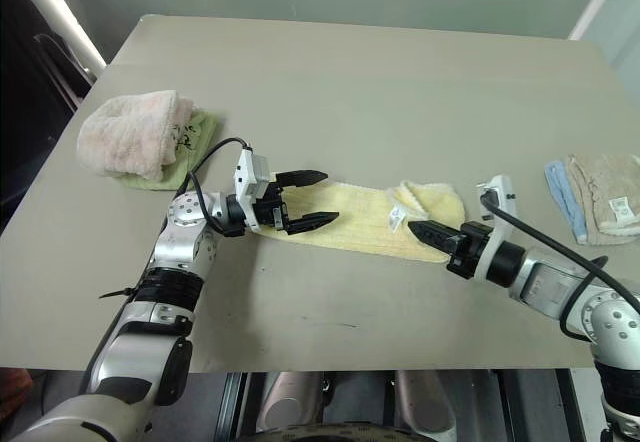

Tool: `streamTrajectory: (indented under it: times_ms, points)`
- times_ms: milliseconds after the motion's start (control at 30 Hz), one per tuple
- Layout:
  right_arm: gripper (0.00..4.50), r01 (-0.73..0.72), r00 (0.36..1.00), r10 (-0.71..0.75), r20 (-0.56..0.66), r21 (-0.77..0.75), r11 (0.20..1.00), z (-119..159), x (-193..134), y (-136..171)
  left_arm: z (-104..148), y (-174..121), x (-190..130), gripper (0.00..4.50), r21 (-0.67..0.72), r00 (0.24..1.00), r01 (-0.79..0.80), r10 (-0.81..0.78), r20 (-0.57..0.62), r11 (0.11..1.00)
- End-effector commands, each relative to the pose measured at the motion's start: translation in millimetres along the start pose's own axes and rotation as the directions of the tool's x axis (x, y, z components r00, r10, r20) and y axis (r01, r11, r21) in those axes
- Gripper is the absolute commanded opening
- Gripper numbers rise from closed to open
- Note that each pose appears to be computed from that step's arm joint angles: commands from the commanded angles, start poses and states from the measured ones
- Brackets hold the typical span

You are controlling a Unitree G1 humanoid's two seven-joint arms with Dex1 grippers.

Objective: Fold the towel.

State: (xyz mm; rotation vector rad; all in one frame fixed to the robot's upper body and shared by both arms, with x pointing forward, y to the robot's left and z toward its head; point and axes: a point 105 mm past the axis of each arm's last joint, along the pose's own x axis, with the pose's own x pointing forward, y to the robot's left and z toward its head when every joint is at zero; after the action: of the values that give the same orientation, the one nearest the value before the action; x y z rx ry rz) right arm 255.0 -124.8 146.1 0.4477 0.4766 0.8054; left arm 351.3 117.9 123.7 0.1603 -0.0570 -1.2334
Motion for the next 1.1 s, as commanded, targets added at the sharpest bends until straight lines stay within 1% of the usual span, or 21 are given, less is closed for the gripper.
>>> streamTrajectory:
  times_ms: [33,233,333,367,433,533,567,633,767,833,900,933,1000,1033,1100]
  points:
    - [0.03,0.033,0.999,-0.035,-0.034,-0.050,0.998,-6.8,12.7,-2.1,11.2,0.8,-0.6,4.50,0.051,1.000,-0.005,0.004,0.023,0.999]
    - [0.03,0.075,0.996,-0.078,-0.046,-0.068,0.995,-12.0,24.4,-8.5,10.4,-1.6,-1.2,4.50,0.052,1.000,-0.003,0.002,0.019,0.999]
    - [0.03,0.105,0.991,-0.116,-0.061,-0.165,0.981,-15.4,27.8,-12.4,11.6,-2.3,-1.0,4.50,0.051,1.000,0.000,-0.001,0.020,0.999]
    - [0.03,0.122,0.991,-0.130,-0.031,-0.199,0.972,-12.4,28.2,-14.1,12.4,-2.4,-0.9,4.50,0.050,1.000,0.000,-0.001,0.022,0.999]
    - [0.03,0.129,0.991,-0.135,-0.012,-0.206,0.970,-11.0,27.9,-15.9,13.9,-2.3,-1.0,4.50,0.050,1.000,0.002,-0.003,0.025,0.999]
    - [0.63,0.085,0.996,-0.088,-0.005,-0.222,0.971,-9.6,27.3,-8.8,15.8,-1.5,-1.1,4.50,0.049,1.000,0.001,-0.003,0.027,0.999]
    - [0.91,0.067,0.997,-0.071,-0.008,-0.226,0.972,-10.2,27.3,-5.9,16.1,-1.3,-1.0,4.50,0.049,1.000,0.002,-0.003,0.027,0.999]
    - [1.63,0.037,0.999,-0.040,-0.010,-0.223,0.974,-11.0,27.0,-0.9,16.5,-1.1,-0.5,4.50,0.050,1.000,0.002,-0.004,0.027,0.999]
    - [3.02,-0.048,0.998,0.054,0.024,-0.206,0.977,-3.2,22.0,15.7,20.0,-0.2,1.9,4.50,0.049,0.999,0.006,-0.008,0.037,0.999]
    - [3.61,-0.057,0.997,0.065,0.030,-0.207,0.977,-1.5,20.4,17.6,20.7,0.1,2.2,4.50,0.049,0.999,0.006,-0.008,0.038,0.999]
    - [4.34,-0.058,0.997,0.065,0.030,-0.206,0.977,-1.5,20.1,17.8,20.7,0.1,2.2,4.50,0.049,0.999,0.006,-0.008,0.038,0.999]
    - [4.47,-0.058,0.997,0.066,0.030,-0.205,0.977,-1.4,20.0,17.9,20.7,0.1,2.2,4.50,0.049,0.999,0.006,-0.008,0.037,0.999]
    - [4.47,-0.058,0.997,0.066,0.029,-0.205,0.977,-1.4,19.9,17.9,20.7,0.1,2.2,4.50,0.048,0.999,0.006,-0.008,0.037,0.999]
    - [4.47,-0.076,0.995,0.089,0.053,-0.208,0.975,4.6,14.5,21.5,23.9,0.9,3.0,4.50,0.045,0.999,0.006,-0.009,0.051,0.999]
    - [4.47,-0.064,0.976,0.101,0.193,-0.190,0.980,36.3,-1.3,17.4,50.4,4.9,13.4,4.50,0.006,0.984,0.010,-0.010,0.176,1.000]
